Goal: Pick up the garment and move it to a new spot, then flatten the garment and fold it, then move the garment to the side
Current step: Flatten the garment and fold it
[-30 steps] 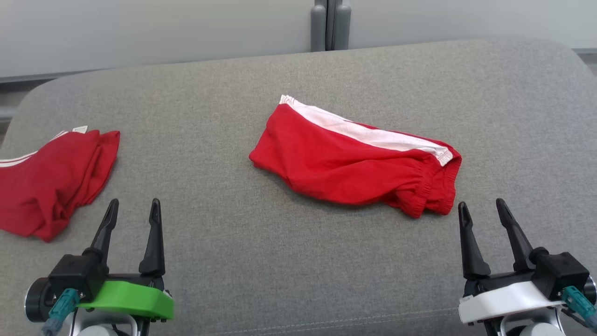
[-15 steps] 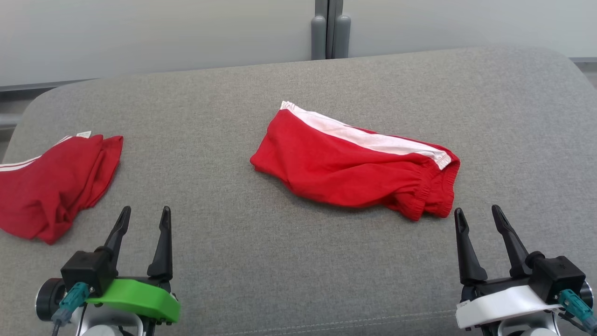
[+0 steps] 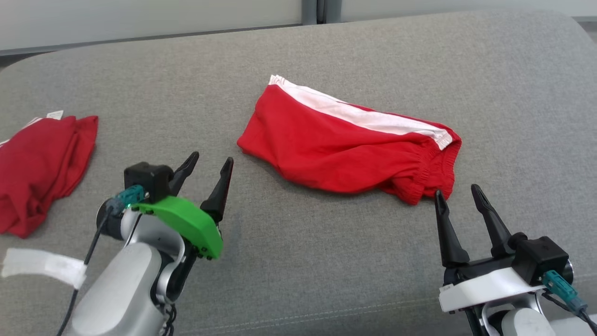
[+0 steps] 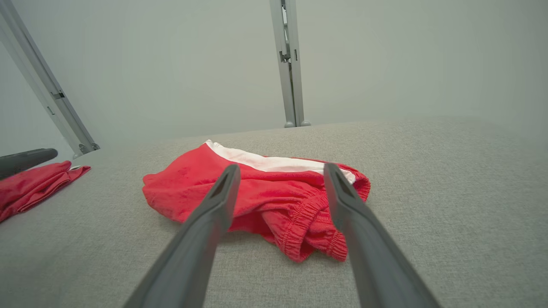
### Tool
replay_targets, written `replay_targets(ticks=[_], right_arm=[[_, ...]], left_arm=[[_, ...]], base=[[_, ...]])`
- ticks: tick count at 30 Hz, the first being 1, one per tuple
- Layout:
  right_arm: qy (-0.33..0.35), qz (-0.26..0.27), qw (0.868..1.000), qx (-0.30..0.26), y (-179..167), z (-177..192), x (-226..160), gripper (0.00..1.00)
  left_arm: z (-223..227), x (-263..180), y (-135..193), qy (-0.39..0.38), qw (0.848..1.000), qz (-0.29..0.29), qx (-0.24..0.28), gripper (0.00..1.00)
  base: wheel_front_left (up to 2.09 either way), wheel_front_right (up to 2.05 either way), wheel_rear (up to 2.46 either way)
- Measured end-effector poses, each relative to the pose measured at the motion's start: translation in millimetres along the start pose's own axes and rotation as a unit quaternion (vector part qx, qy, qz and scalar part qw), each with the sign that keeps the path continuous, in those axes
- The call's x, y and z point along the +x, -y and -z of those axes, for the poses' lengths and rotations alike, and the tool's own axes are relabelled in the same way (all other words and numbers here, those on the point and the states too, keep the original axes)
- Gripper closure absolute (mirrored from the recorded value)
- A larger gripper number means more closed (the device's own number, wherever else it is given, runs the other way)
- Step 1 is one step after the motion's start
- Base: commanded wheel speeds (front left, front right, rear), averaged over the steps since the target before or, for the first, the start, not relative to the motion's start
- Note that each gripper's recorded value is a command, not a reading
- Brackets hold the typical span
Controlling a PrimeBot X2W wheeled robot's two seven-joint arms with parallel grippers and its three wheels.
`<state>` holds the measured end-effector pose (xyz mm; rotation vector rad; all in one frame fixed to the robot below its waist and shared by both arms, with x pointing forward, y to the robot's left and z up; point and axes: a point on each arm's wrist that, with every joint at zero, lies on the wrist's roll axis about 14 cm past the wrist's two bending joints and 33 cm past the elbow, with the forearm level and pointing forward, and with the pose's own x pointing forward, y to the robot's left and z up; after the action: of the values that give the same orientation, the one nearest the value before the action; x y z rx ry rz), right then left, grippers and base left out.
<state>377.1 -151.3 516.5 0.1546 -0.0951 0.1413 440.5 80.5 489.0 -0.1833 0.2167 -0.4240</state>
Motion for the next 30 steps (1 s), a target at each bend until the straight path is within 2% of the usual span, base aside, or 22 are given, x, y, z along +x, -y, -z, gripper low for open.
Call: replay_targets(ticks=[6,12,18,23,24,25,26,27,30], right_arm=[[-0.011,0.017,1.000,0.003,11,10,2,0.00],[-0.020,0.044,0.999,0.014,28,19,1,0.00],[-0.038,0.071,0.997,0.015,44,32,-4,0.00],[-0.044,0.086,0.995,0.015,53,35,-7,0.00],[-0.043,0.088,0.995,0.017,54,35,-7,0.00],[-0.042,0.086,0.995,0.017,53,34,-6,0.00],[-0.040,0.085,0.995,0.017,52,34,-5,0.00],[-0.039,0.084,0.996,0.018,51,33,-4,0.00],[-0.036,0.081,0.996,0.018,50,31,-3,0.00]], left_arm=[[25,45,11,-0.071,0.996,0.038,-0.028,0.00],[56,79,2,-0.138,0.989,0.038,-0.046,0.00],[92,99,-9,-0.195,0.979,0.024,-0.061,0.00],[109,110,1,-0.220,0.971,0.034,-0.085,0.00],[111,111,4,-0.223,0.970,0.037,-0.087,0.10],[110,111,6,-0.223,0.970,0.038,-0.089,0.51],[110,111,7,-0.221,0.970,0.038,-0.093,0.51],[110,111,8,-0.218,0.971,0.038,-0.094,1.00],[104,111,7,-0.196,0.975,0.034,-0.104,1.00]], base=[[0.00,0.00,0.00],[0.00,0.00,0.00],[0.00,0.00,0.00],[0.00,0.00,0.00],[0.00,0.00,0.00],[0.00,0.00,0.00],[0.00,0.00,0.00],[0.00,0.00,0.00],[0.00,0.00,0.00]])
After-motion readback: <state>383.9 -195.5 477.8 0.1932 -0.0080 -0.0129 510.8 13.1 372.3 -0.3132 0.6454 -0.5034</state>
